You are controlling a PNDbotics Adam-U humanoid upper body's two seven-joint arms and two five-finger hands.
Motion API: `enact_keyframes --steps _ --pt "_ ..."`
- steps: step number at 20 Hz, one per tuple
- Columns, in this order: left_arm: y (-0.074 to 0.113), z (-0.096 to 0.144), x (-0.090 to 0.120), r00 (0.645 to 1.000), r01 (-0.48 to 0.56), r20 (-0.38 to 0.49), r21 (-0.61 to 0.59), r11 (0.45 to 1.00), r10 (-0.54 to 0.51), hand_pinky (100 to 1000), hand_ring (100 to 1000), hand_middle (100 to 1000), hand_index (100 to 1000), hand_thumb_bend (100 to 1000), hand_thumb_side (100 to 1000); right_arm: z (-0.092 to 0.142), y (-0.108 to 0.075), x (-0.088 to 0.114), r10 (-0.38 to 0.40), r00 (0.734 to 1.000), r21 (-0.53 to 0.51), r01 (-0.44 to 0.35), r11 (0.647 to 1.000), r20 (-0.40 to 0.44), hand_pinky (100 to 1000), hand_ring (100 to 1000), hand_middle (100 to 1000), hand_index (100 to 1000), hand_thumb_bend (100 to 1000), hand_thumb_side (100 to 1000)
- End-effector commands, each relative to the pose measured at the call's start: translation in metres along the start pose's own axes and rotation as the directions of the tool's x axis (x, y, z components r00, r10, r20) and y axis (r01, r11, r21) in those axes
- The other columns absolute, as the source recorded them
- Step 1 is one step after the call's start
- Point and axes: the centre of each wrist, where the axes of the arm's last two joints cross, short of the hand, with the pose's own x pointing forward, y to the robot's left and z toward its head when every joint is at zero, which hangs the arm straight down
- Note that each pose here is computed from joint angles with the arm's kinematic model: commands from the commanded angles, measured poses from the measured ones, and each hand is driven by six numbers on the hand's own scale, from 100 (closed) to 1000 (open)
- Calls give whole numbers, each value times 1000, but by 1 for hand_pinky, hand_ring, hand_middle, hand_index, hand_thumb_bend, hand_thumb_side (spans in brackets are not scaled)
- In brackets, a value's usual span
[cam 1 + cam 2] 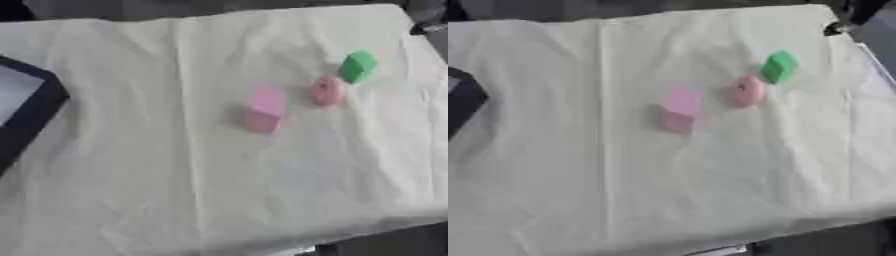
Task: Pick up the objects with one hand, pass them to the other hand, and then place them into the box on the other side of the table.
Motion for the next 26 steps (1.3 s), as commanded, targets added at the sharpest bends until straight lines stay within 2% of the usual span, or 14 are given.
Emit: enact_keyframes --steps 1,10,17,26 --pt "14 -3 24 998 31 50 18 999 -32 833 760 792 914 472 806 12 -18 -7 35 999 -33 -36 999 -29 928 930 871 883 556 100" --pt "14 -2 24 998 31 50 20 999 -32 832 760 792 913 473 806 12 -20 -4 77 997 -21 -78 997 -31 929 931 873 886 544 100" --pt "13 -2 24 998 28 51 18 999 -29 832 760 792 914 475 806 7 -19 8 214 976 -1 -214 977 -24 930 939 875 895 551 100" --pt "13 -3 25 999 14 53 17 1000 -15 833 760 791 913 477 806 -3 -13 12 269 963 37 -268 963 -21 929 932 874 898 549 116"
